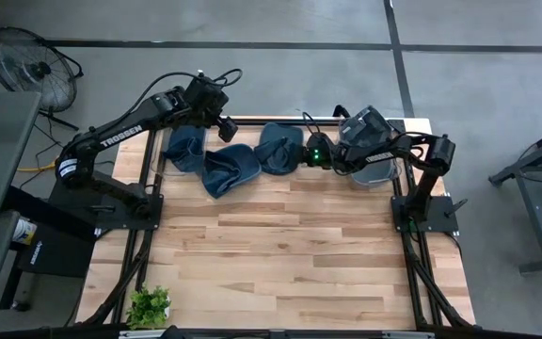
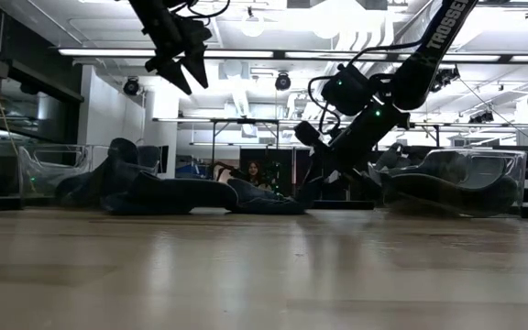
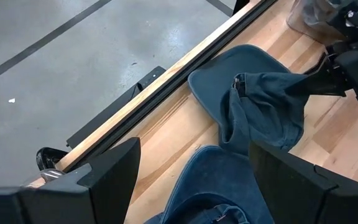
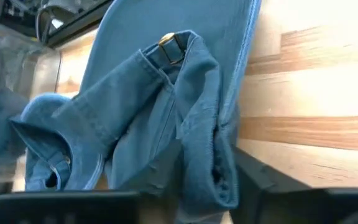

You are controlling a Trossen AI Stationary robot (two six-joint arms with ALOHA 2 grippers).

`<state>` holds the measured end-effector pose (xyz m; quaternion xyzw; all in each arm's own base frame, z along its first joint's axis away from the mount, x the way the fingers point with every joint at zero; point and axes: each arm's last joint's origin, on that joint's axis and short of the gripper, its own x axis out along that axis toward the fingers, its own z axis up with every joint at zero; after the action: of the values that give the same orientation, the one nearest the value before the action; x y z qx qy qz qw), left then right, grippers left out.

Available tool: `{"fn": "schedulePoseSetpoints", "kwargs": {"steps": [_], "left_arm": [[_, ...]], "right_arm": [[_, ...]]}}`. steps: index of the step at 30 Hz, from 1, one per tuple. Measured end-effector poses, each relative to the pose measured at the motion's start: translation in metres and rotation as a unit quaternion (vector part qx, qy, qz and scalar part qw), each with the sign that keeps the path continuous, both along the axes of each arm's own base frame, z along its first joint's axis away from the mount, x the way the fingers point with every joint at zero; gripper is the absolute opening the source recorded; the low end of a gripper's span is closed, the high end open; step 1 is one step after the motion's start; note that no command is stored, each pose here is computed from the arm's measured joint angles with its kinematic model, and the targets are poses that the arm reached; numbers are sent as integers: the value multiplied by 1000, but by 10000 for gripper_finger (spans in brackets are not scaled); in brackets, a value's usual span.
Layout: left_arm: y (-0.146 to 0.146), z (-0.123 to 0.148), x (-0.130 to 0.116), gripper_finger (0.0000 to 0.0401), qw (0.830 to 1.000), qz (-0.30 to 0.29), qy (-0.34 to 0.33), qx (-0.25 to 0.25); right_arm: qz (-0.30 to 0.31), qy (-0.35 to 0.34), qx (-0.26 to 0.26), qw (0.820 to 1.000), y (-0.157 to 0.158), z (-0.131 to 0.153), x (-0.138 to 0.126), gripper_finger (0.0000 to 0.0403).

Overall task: Pick & Place hat
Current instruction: Put the right blue cap into the left transparent bin

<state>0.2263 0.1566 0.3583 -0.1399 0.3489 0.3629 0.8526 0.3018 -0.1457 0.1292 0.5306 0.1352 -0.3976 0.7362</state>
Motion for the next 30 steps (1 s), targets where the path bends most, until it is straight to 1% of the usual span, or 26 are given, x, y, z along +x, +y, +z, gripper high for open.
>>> {"fn": "schedulePoseSetpoints", "kwargs": {"steps": [4,5,10,14,17,30], "left_arm": [[0,0,0,296,1000,0,-10,-12],[0,0,0,296,1000,2,-13,-15],[-1,0,1,296,999,9,-27,-32],[-1,0,1,296,999,13,-31,-40],[-2,-1,1,296,998,19,-41,-54],[-1,0,1,296,992,57,-73,-81]], "right_arm": [[27,8,-9,1000,1,0,0,22],[34,12,-15,999,1,0,0,13],[54,25,-12,998,2,-1,-1,7],[68,33,-24,997,4,8,-4,5],[79,35,-41,995,5,20,-7,4],[111,-11,-126,986,17,89,-31,3]]}}
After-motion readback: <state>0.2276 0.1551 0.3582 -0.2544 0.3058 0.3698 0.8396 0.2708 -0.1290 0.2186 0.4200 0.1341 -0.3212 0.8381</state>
